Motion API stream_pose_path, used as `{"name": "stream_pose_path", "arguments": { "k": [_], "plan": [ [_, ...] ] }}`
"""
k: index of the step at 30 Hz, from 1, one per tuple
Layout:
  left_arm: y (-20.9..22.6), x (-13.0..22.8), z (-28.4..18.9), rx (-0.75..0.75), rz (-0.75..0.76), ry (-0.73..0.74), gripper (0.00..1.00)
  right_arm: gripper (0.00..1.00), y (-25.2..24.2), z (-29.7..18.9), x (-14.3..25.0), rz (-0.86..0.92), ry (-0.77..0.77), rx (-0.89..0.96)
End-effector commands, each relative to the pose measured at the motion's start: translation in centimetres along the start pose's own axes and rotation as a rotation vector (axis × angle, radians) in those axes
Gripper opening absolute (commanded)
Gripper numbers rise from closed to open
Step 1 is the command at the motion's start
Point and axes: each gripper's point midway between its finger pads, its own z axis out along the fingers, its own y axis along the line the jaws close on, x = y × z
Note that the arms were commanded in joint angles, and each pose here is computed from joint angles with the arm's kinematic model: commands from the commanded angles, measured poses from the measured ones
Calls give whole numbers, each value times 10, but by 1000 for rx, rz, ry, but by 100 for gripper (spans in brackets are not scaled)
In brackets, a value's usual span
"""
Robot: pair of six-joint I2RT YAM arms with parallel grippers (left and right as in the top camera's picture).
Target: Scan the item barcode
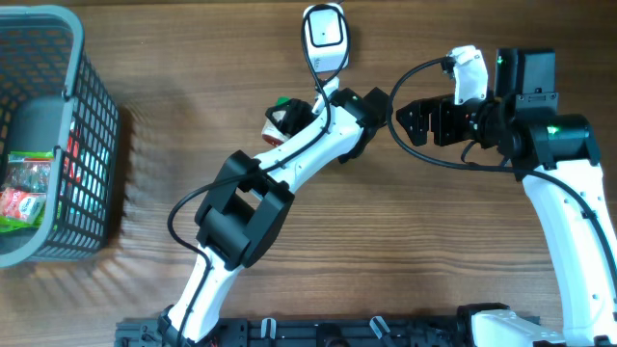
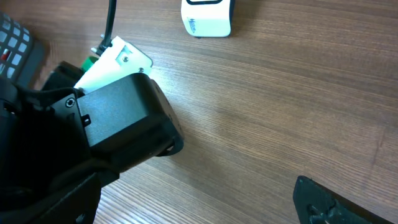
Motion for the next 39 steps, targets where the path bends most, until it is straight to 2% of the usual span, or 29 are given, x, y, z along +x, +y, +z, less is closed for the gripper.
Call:
{"name": "stream_pose_path", "arguments": {
  "k": [1, 6, 9, 11, 13, 16, 17, 20, 23, 28, 32, 33, 34, 37, 39],
  "plan": [
    [44, -21, -17, -124, -21, -96, 33, 100, 6, -3, -7, -7, -18, -23],
    [41, -23, -31, -129, -6, -128, 31, 100, 6, -3, -7, -7, -18, -24],
    [47, -30, -40, -187, 20, -172, 30, 100, 6, -3, -7, -7, -18, -24],
    [28, -28, -50, -108, 29, -179, 29, 100, 6, -3, -7, -7, -18, -23],
    [29, -32, -51, -114, 3, -193, 30, 100, 6, -3, -7, -7, -18, -24],
    [-8, -23, -49, 107, -34, -128, 29, 100, 6, -3, -7, -7, -18, -23],
    [-31, -14, -50, 241, -22, -76, 29, 100, 6, -3, -7, -7, -18, -24],
    [-64, -1, -56, 450, -40, 14, 29, 100, 6, -3, -7, -7, -18, -24],
    [-77, 4, -61, 531, -99, 66, 29, 100, 6, -3, -7, -7, -18, -24],
    [-100, 16, -64, 573, -78, 75, 30, 100, 6, -3, -7, -7, -18, -24],
    [-116, 21, -50, 575, -92, 63, 47, 100, 6, -3, -7, -7, -18, -24],
    [-115, 19, -48, 576, -99, 63, 61, 100, 6, -3, -7, -7, -18, -24],
    [-113, 17, -45, 577, -105, 62, 85, 100, 6, -3, -7, -7, -18, -24],
    [-105, 13, -41, 601, -135, 74, 99, 100, 6, -3, -7, -7, -18, -24],
    [-100, 8, -46, 659, -166, 81, 100, 100, 6, -3, -7, -7, -18, -24]
  ]
}}
